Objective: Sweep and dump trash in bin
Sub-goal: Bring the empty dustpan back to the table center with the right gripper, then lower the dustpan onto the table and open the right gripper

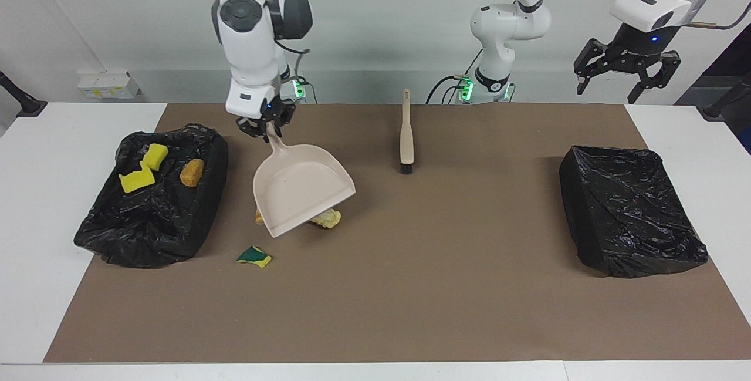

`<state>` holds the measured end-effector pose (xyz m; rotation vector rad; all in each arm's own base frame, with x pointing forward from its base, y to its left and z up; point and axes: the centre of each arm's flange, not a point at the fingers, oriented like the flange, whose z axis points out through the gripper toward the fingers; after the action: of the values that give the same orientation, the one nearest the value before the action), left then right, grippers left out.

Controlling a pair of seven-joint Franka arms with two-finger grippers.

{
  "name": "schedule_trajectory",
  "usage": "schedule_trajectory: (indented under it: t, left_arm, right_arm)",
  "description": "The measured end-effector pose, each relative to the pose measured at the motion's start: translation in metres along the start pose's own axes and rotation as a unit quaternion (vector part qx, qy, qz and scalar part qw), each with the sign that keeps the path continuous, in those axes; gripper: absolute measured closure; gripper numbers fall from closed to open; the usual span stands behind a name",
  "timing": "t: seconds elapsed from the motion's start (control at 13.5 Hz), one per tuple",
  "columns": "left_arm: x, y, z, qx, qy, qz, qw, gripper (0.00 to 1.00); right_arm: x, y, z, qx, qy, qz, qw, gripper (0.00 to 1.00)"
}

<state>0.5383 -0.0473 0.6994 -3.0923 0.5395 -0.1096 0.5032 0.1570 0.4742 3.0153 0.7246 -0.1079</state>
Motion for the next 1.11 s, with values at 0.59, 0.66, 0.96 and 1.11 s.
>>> schedule_trajectory:
  t: [0.59,0.66,0.96,1.11]
  left_arm:
    - [0.000,0.001,0.000,0.000,-0.001,0.001,1.000,0.00]
    - [0.000,0.001,0.000,0.000,-0.001,0.001,1.000,0.00]
    - [-0.001,0.001,0.000,-0.001,-0.002,0.001,1.000,0.00]
    - [0.000,0.001,0.000,0.000,-0.001,0.000,1.000,0.00]
  right_arm:
    - [0.121,-0.136,0.054,0.069,0.040,0.250,0.965,0.69]
    - [0.134,-0.157,0.067,0.073,0.039,0.272,0.959,0.69]
    - [0.179,-0.220,0.109,0.064,0.044,0.313,0.946,0.69]
    - [0.188,-0.217,0.107,0.062,0.055,0.313,0.946,0.62]
